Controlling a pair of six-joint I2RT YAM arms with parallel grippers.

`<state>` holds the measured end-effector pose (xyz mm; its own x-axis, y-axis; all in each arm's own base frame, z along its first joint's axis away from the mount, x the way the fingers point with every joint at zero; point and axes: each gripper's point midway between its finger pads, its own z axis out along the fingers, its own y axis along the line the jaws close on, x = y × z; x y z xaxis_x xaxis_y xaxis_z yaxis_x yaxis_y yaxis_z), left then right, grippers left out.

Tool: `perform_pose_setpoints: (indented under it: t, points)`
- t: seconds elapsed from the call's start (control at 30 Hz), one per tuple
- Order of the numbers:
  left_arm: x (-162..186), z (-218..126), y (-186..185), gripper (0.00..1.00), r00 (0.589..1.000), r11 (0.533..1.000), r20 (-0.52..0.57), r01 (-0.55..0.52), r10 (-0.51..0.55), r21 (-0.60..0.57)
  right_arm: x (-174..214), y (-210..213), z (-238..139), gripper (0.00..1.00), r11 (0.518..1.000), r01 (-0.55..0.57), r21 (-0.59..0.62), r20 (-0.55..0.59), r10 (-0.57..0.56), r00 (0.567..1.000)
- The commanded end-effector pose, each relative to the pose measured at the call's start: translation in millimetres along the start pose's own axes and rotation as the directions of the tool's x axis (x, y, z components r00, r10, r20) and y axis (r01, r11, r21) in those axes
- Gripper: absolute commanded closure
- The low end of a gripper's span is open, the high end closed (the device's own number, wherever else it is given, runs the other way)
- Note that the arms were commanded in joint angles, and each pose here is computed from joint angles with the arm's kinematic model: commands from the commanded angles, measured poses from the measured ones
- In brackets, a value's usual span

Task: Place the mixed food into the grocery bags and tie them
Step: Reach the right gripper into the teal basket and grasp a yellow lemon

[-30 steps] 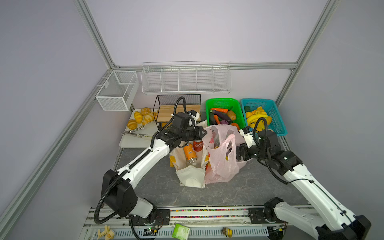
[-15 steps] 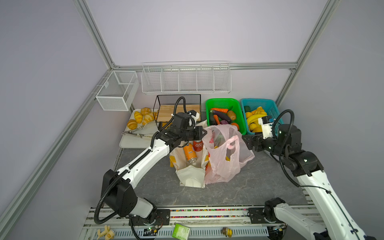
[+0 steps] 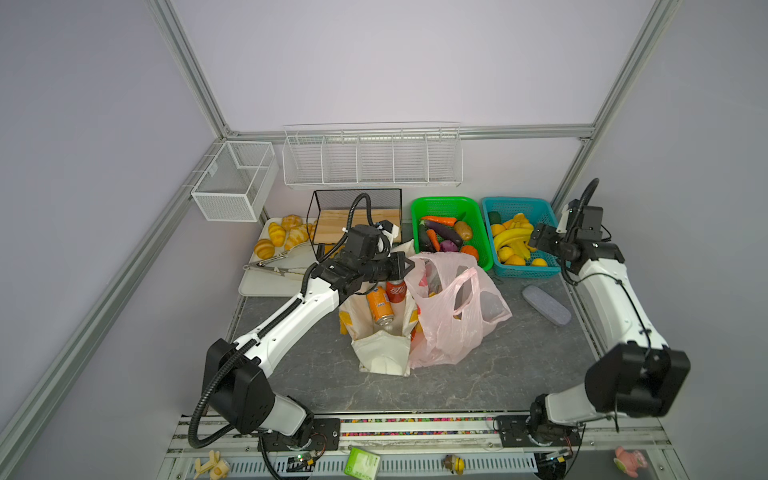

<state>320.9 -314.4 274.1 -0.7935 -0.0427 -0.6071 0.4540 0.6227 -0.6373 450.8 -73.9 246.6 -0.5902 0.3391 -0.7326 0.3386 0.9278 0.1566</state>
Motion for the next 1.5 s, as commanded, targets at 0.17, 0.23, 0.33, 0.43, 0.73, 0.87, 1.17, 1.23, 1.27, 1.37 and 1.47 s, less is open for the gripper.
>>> perform_pose_setpoints:
  t: [0.17, 0.23, 0.33, 0.43, 0.73, 0.87, 1.17, 1.23, 1.27, 1.37, 1.47]
  points:
    - [1, 4, -4, 1.0, 1.0, 0.999, -0.006, 0.014, -0.013, 0.033, 32, -55, 89, 0.18, 0.967, 0.144, 0.211, -0.29, -0.078, 0.954]
    - [0, 3, -5, 1.0, 1.0, 0.999, -0.004, 0.011, -0.011, 0.032, 39, -62, 104, 0.21, 0.955, 0.182, 0.235, -0.345, -0.093, 0.934]
    - [0, 2, -4, 1.0, 1.0, 1.0, 0.001, 0.006, -0.006, 0.026, 47, -72, 124, 0.24, 0.938, 0.233, 0.256, -0.409, -0.113, 0.905]
    - [-1, 3, -2, 1.0, 1.0, 1.0, 0.002, 0.007, -0.007, 0.021, 57, -78, 138, 0.27, 0.928, 0.271, 0.257, -0.468, -0.126, 0.875]
    - [0, 7, 0, 1.0, 1.0, 1.0, -0.005, 0.015, -0.015, 0.019, 85, -82, 165, 0.26, 0.924, 0.315, 0.215, -0.579, -0.14, 0.803]
    - [0, 6, 0, 1.0, 1.0, 1.0, -0.005, 0.014, -0.014, 0.017, 94, -83, 176, 0.26, 0.929, 0.31, 0.202, -0.602, -0.132, 0.787]
    - [1, 8, 1, 1.0, 1.0, 1.0, -0.007, 0.015, -0.015, 0.017, 104, -75, 196, 0.34, 0.953, 0.263, 0.154, -0.601, -0.121, 0.79]
    - [1, 9, 0, 1.0, 1.0, 1.0, -0.007, 0.016, -0.016, 0.02, 103, -71, 196, 0.4, 0.959, 0.248, 0.14, -0.597, -0.118, 0.794]
    - [0, 8, 0, 1.0, 1.0, 1.0, -0.007, 0.016, -0.016, 0.021, 103, -71, 195, 0.43, 0.959, 0.248, 0.137, -0.596, -0.12, 0.794]
    - [1, 8, 1, 1.0, 1.0, 1.0, -0.009, 0.018, -0.018, 0.02, 92, -68, 189, 0.5, 0.961, 0.241, 0.139, -0.57, -0.122, 0.812]
    - [1, 9, 1, 1.0, 1.0, 1.0, -0.011, 0.02, -0.02, 0.022, 75, -65, 174, 0.54, 0.962, 0.231, 0.143, -0.524, -0.124, 0.843]
